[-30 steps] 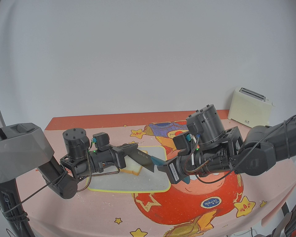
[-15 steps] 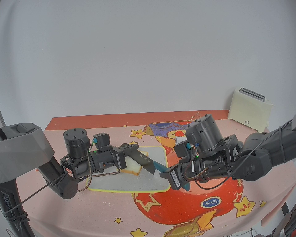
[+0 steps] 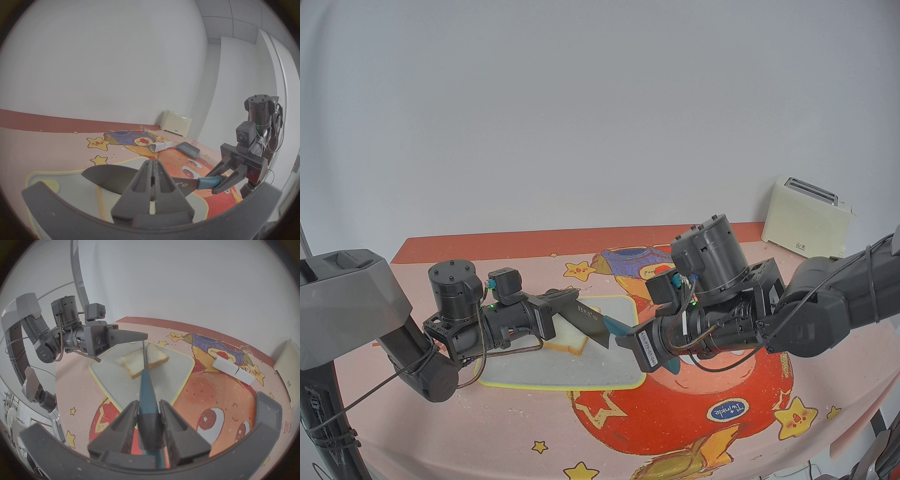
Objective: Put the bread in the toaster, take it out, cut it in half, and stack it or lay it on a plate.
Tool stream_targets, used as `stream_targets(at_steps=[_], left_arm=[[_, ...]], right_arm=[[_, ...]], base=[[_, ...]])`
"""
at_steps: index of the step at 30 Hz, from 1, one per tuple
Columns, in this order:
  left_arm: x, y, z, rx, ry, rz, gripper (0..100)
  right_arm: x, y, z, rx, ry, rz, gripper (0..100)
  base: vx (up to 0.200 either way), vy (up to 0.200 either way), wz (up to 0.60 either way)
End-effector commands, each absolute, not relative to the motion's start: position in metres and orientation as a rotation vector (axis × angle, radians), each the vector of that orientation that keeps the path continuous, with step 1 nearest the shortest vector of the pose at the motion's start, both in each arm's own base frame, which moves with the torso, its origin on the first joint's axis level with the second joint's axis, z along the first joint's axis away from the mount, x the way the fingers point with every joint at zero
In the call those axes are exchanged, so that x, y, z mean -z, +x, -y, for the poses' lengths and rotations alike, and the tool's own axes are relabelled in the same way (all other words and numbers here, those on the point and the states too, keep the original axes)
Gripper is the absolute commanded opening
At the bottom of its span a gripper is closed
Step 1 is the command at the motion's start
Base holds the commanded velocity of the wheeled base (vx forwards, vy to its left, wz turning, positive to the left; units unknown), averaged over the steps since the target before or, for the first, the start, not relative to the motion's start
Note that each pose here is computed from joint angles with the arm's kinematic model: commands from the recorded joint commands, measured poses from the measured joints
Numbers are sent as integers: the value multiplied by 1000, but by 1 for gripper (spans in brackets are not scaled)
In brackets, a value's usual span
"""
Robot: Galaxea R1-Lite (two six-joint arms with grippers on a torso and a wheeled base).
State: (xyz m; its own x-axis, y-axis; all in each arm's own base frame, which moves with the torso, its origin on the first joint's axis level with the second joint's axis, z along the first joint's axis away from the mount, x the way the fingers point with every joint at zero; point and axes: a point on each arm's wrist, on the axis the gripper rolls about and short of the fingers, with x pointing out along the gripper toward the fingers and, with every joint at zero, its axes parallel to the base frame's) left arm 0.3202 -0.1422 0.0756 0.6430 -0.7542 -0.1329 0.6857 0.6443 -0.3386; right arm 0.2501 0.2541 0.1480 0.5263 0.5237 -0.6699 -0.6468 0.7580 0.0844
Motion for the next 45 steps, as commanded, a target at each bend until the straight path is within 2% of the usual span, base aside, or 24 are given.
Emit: stream_targets(at_steps=[1, 8, 17, 25, 33, 45], left_arm=[[-75, 320, 143, 836, -269, -278, 0], [-77, 320, 143, 835, -269, -272, 0], [-75, 320, 143, 834, -269, -278, 0], [-106, 311, 130, 831, -264, -124, 0], [-112, 304, 113, 808, -259, -16, 0], [-167, 260, 88, 786, -274, 130, 0]], right_arm=[[-135, 249, -252, -695, -198, -775, 0], [-124, 246, -246, -686, -213, -816, 0], [-139, 249, -249, -698, -189, -767, 0], [-146, 253, -253, -713, -155, -690, 0], [-145, 252, -252, -708, -157, -696, 0], [-160, 247, -248, -717, -138, -657, 0]], base=[[0, 0, 0], [0, 0, 0], [0, 0, 0], [0, 0, 0], [0, 0, 0], [0, 0, 0]])
